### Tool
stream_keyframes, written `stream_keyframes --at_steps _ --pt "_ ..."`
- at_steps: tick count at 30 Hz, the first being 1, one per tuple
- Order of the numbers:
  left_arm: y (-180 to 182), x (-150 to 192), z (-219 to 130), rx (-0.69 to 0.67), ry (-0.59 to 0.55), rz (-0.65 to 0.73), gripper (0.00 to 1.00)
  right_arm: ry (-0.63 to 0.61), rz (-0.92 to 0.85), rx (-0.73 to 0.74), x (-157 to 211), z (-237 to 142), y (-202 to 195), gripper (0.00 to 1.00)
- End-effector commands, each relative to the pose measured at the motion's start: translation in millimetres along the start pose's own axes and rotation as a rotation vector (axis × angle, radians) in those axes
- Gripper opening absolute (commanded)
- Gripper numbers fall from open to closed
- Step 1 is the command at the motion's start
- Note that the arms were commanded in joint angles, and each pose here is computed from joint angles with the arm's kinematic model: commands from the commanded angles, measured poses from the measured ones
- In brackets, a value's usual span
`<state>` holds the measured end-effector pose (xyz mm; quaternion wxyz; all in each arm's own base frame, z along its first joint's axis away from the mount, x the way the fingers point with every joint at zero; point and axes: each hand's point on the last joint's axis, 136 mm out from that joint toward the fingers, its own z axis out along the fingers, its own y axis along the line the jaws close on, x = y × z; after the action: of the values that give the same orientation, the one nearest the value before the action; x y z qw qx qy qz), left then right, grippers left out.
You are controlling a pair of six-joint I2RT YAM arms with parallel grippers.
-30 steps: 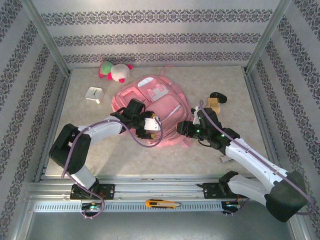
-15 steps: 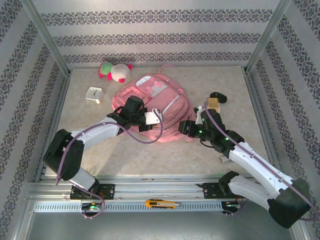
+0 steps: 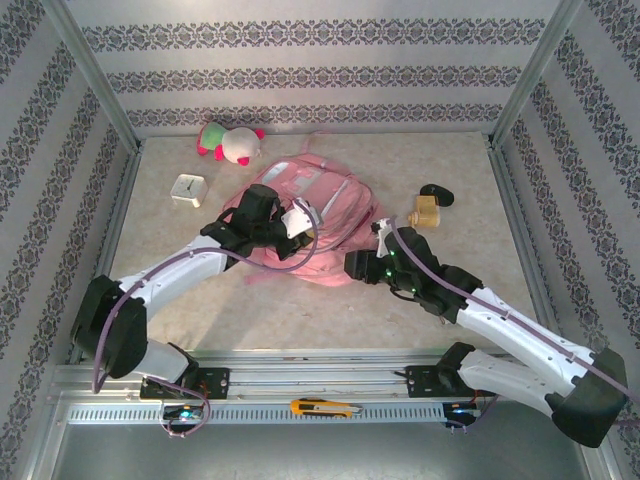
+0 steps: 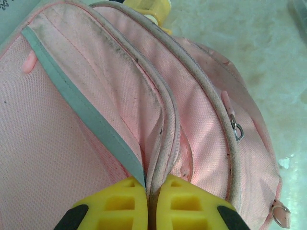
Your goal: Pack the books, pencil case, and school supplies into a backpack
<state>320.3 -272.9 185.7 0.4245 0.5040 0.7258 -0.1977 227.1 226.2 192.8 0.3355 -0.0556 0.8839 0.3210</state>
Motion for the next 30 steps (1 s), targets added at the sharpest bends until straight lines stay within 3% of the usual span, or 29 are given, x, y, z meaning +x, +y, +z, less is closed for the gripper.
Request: stream_keyframes --at_steps 1,9,22,26,30 --pt "6 -46 -28 -0.018 -0.127 -0.05 0.0 -0.076 -0.046 0.004 -17 -2 10 0.44" --pt "2 -59 -36 0.013 -0.179 -0.154 0.0 -0.206 -0.08 -0.093 -31 -12 47 0.44" --pt "1 -61 -38 0.022 -0.192 -0.196 0.0 -0.05 0.049 0.016 -6 33 23 0.45" --pt "-1 -61 -39 0.034 -0.192 -0.178 0.0 -0.028 0.053 -0.008 -9 32 9 0.48" --pt "-7 -57 -44 0.091 -0.206 -0.139 0.0 -0.043 -0.054 -0.138 -20 15 8 0.5"
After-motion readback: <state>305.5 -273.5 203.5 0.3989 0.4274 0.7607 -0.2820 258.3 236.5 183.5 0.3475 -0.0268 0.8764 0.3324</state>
